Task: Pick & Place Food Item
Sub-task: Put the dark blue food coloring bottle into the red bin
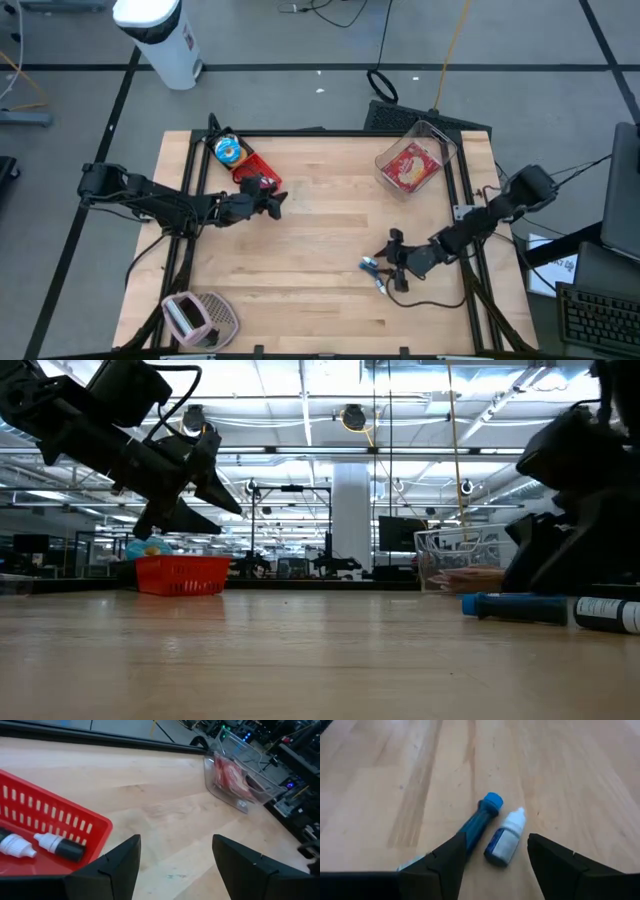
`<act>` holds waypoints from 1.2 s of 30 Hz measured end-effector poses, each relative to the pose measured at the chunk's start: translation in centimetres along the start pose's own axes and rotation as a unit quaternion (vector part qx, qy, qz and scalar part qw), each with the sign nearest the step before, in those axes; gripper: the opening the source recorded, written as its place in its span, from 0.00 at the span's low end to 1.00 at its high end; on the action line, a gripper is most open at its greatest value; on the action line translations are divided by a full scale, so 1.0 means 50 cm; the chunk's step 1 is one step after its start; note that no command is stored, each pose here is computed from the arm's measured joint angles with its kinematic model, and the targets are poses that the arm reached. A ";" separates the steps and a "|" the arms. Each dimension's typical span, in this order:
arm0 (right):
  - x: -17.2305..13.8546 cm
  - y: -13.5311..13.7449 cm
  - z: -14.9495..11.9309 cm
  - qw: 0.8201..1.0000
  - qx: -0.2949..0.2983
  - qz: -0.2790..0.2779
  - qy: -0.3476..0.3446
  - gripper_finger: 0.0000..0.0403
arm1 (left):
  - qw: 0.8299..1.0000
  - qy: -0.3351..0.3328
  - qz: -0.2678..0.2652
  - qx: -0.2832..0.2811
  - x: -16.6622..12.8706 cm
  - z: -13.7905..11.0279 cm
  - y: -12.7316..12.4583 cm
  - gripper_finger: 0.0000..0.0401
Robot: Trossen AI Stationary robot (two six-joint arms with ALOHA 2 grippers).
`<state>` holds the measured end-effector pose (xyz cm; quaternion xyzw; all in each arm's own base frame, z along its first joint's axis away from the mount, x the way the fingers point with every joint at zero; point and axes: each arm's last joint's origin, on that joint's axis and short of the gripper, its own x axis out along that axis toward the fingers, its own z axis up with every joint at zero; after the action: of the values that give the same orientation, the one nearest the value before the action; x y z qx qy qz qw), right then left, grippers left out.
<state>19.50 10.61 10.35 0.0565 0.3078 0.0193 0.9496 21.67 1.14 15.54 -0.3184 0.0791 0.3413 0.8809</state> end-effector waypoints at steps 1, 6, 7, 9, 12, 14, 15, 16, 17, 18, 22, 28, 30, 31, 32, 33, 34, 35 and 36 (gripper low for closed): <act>0.004 -0.002 0.000 1.000 0.003 -0.004 0.001 0.49 | 1.000 0.001 -0.001 0.000 0.000 0.000 0.000 0.62; 0.015 -0.019 -0.009 0.999 0.002 -0.025 0.021 0.46 | 1.000 0.004 -0.005 0.002 -0.002 -0.003 -0.003 0.62; 0.016 -0.022 -0.009 0.999 0.004 -0.029 0.022 0.44 | 1.000 0.004 -0.005 0.002 -0.003 -0.003 -0.003 0.62; 0.017 -0.026 -0.009 0.999 0.008 -0.033 0.024 0.42 | 1.000 0.005 -0.005 0.003 -0.003 -0.004 -0.003 0.62; 0.018 -0.029 -0.008 0.999 -0.005 -0.035 0.025 0.39 | 1.000 0.006 -0.005 0.003 -0.003 -0.004 -0.003 0.62; 0.018 -0.029 -0.008 0.999 -0.032 -0.034 0.026 0.36 | 1.000 0.006 -0.005 0.003 -0.003 -0.004 -0.003 0.62; 0.018 -0.029 -0.008 0.998 -0.048 -0.033 0.026 0.35 | 1.000 0.006 -0.005 0.003 -0.003 -0.004 -0.003 0.62; 0.018 -0.028 -0.008 0.997 -0.065 -0.032 0.026 0.34 | 1.000 0.006 -0.005 0.003 -0.003 -0.004 -0.003 0.62; 0.018 -0.029 -0.008 0.996 -0.080 -0.032 0.027 0.33 | 1.000 0.006 -0.005 0.003 -0.003 -0.004 -0.003 0.62; 0.018 -0.029 -0.008 0.995 -0.093 -0.032 0.027 0.33 | 1.000 0.006 -0.005 0.003 -0.003 -0.004 -0.003 0.62; 0.019 -0.033 -0.006 0.992 -0.117 -0.036 0.027 0.33 | 1.000 0.006 -0.005 0.003 -0.003 -0.004 -0.003 0.62; 0.023 -0.043 0.002 0.988 -0.147 -0.043 0.018 0.39 | 1.000 0.007 -0.003 0.007 -0.003 -0.005 -0.002 0.62; 0.024 -0.048 0.005 0.985 -0.163 -0.048 0.014 0.40 | 1.000 0.007 -0.003 0.007 -0.003 -0.005 -0.002 0.62; 0.025 -0.051 0.006 0.984 -0.171 -0.051 0.014 0.41 | 1.000 0.007 -0.003 0.007 -0.003 -0.005 -0.002 0.62; 0.026 -0.054 0.008 0.983 -0.176 -0.053 0.015 0.42 | 1.000 0.007 -0.003 0.006 -0.003 -0.005 -0.002 0.62; 0.027 -0.057 0.009 0.982 -0.180 -0.050 0.015 0.42 | 1.000 0.007 -0.003 0.006 -0.003 -0.005 -0.002 0.62; 0.028 -0.061 0.011 0.982 -0.182 -0.043 0.017 0.42 | 1.000 0.007 -0.003 0.006 -0.003 -0.005 -0.002 0.62; 0.029 -0.063 0.012 0.982 -0.184 -0.032 0.019 0.43 | 1.000 0.007 -0.003 0.006 -0.003 -0.005 -0.002 0.62; 0.030 -0.066 0.013 0.982 -0.185 -0.021 0.020 0.43 | 1.000 0.007 -0.004 0.006 -0.003 -0.005 -0.002 0.62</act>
<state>21.11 7.40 9.61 -0.1267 0.3187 0.0574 0.9376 21.65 0.86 15.46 -0.3160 0.0865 0.3353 0.8833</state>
